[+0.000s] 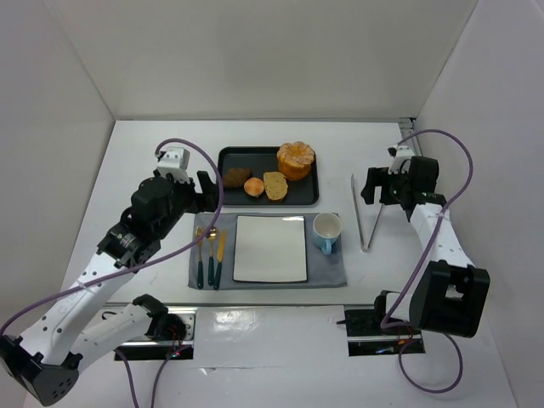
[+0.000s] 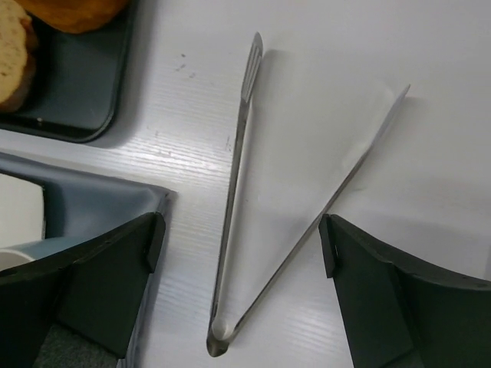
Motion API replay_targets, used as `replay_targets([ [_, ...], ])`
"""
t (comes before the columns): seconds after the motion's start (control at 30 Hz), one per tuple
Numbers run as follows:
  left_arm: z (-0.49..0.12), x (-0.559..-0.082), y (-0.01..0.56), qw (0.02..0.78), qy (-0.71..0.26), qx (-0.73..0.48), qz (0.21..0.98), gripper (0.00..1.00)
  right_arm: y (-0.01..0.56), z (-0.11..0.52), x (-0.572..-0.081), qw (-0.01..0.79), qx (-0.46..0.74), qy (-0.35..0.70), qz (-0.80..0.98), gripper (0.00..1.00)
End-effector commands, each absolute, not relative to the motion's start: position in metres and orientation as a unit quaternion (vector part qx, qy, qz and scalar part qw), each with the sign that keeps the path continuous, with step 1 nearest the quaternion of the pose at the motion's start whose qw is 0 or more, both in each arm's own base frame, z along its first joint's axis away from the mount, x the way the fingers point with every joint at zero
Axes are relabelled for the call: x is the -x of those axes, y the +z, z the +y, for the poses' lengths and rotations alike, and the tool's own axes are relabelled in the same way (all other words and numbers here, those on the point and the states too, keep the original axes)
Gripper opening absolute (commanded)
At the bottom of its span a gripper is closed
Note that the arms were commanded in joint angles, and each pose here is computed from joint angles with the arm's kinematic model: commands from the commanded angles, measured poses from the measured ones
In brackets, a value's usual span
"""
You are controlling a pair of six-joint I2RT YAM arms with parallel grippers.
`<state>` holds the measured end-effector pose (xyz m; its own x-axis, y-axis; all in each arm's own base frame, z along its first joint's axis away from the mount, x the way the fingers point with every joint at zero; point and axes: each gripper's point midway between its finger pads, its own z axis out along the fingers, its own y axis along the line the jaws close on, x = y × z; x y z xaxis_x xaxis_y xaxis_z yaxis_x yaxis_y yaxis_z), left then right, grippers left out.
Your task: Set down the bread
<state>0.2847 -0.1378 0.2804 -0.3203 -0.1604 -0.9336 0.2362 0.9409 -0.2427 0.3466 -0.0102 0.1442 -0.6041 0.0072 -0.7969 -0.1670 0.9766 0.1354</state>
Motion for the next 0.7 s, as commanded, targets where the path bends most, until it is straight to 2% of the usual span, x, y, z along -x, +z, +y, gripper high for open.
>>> replay_targets([
  [0.0, -0.139, -0.278, 0.32, 0.614, -0.203, -0.011, 0.762, 0.9, 0.136, -0.022, -0.354, 0.425, 0.048, 0.067, 0.902, 0.96],
  [0.2, -0.14, -0.277, 0.321, 0.616, -0.209, -0.014, 0.759, 0.9, 0.089, -0.015, -0.362, 0.358, 0.032, 0.03, 0.933, 0.96],
  [0.67, -0.142, -0.271, 0.327, 0.62, -0.22, -0.026, 0.752, 0.9, 0.113, -0.018, -0.361, 0.397, -0.004, 0.013, 0.918, 0.96],
])
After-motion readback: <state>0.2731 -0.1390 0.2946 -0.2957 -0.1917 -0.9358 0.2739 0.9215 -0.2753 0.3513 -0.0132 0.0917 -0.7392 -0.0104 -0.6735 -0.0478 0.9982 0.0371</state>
